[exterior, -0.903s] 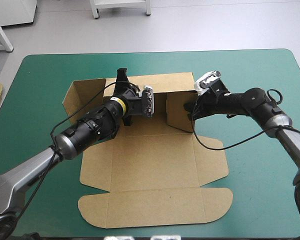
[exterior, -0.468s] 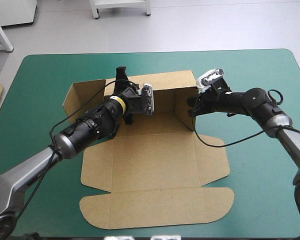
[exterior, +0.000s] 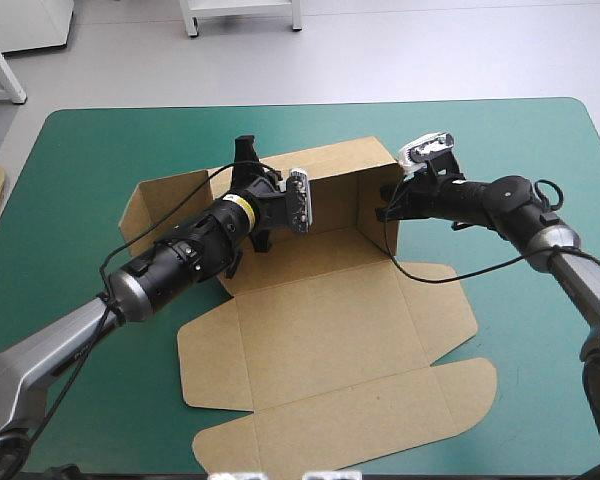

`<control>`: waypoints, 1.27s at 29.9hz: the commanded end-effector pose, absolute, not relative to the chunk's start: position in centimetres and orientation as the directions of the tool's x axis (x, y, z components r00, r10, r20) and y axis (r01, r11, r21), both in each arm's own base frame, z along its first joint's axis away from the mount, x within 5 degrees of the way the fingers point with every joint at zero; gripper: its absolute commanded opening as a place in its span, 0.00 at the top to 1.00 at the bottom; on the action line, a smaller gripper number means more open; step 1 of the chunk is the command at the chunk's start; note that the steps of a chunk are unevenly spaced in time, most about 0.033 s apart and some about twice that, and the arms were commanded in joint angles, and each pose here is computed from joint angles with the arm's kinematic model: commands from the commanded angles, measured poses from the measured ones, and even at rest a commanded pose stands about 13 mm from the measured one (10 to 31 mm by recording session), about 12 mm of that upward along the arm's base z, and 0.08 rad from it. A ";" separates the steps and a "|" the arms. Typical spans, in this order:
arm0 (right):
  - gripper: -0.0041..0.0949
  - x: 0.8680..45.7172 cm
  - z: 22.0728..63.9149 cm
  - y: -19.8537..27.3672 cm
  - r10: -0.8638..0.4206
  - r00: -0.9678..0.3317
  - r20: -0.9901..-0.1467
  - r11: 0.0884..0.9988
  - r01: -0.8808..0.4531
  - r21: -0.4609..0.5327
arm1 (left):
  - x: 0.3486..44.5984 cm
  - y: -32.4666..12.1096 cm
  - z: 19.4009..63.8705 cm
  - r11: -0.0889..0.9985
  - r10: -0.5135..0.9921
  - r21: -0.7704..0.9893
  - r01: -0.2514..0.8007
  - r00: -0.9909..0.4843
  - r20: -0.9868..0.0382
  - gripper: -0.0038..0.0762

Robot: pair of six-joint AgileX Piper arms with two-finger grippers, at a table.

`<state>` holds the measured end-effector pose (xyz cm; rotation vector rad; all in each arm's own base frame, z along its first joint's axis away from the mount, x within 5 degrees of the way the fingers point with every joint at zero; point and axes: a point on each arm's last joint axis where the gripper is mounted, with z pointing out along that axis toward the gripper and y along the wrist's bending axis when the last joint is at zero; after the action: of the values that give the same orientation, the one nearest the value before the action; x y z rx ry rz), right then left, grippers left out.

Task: Fold the box

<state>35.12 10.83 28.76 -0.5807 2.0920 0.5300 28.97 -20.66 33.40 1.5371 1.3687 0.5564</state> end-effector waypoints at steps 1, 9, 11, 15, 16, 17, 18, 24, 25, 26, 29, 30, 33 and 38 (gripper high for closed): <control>0.98 34.2 31.2 11.6 -0.174 -0.469 -0.866 0.749 -0.633 0.193 | 28.1 -21.2 36.3 0.166 0.880 0.889 0.427 0.344 -0.329 0.95; 0.98 34.3 31.2 11.6 -0.172 -0.466 -0.868 0.757 -0.627 0.186 | 26.5 -22.2 37.7 0.187 0.831 0.893 0.408 0.419 -0.366 0.54; 0.98 34.4 31.3 11.5 -0.165 -0.467 -0.869 0.763 -0.618 0.187 | 25.6 -22.5 38.1 0.219 0.814 0.873 0.436 0.412 -0.410 0.46; 0.98 34.6 31.3 11.4 -0.157 -0.462 -0.873 0.777 -0.603 0.179 | 23.5 -23.3 38.7 0.268 0.773 0.817 0.510 0.392 -0.499 0.43; 0.98 34.6 31.3 11.4 -0.157 -0.462 -0.873 0.777 -0.603 0.179 | 23.1 -23.4 38.8 0.273 0.768 0.808 0.522 0.388 -0.510 0.43; 0.98 34.6 31.3 11.4 -0.157 -0.462 -0.873 0.777 -0.603 0.179 | 22.7 -23.4 38.9 0.276 0.764 0.800 0.533 0.383 -0.519 0.43; 0.98 34.6 31.3 11.4 -0.157 -0.462 -0.873 0.777 -0.603 0.179 | 22.4 -23.5 38.9 0.277 0.763 0.795 0.540 0.379 -0.523 0.43; 0.98 34.6 31.3 11.3 -0.154 -0.459 -0.875 0.783 -0.597 0.175 | 20.1 -23.9 40.8 0.369 0.648 0.684 0.629 0.353 -0.675 0.43; 0.98 34.6 31.3 11.3 -0.155 -0.459 -0.875 0.784 -0.596 0.174 | 19.9 -24.0 41.2 0.384 0.627 0.664 0.641 0.347 -0.698 0.43; 0.98 34.6 31.3 11.3 -0.153 -0.460 -0.874 0.785 -0.595 0.176 | 19.8 -24.0 41.6 0.399 0.609 0.649 0.647 0.342 -0.716 0.43; 0.98 34.6 31.3 11.3 -0.156 -0.462 -0.873 0.785 -0.594 0.175 | 20.0 -23.6 43.8 0.455 0.563 0.628 0.632 0.342 -0.752 0.43; 0.98 34.6 31.3 11.3 -0.153 -0.465 -0.872 0.786 -0.592 0.178 | 20.3 -23.3 44.7 0.482 0.547 0.620 0.619 0.340 -0.765 0.43; 0.98 34.6 31.2 11.2 -0.152 -0.477 -0.866 0.789 -0.586 0.185 | 22.1 -21.0 47.2 0.598 0.505 0.578 0.555 0.300 -0.810 0.43; 0.98 34.5 30.9 11.1 -0.180 -0.495 -0.850 0.796 -0.581 0.170 | 26.1 -14.9 49.2 0.777 0.452 0.483 0.403 0.177 -0.874 0.44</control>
<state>35.01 11.18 28.59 -0.5869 2.1135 0.5423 25.93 -18.32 45.63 0.9298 1.5015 0.0456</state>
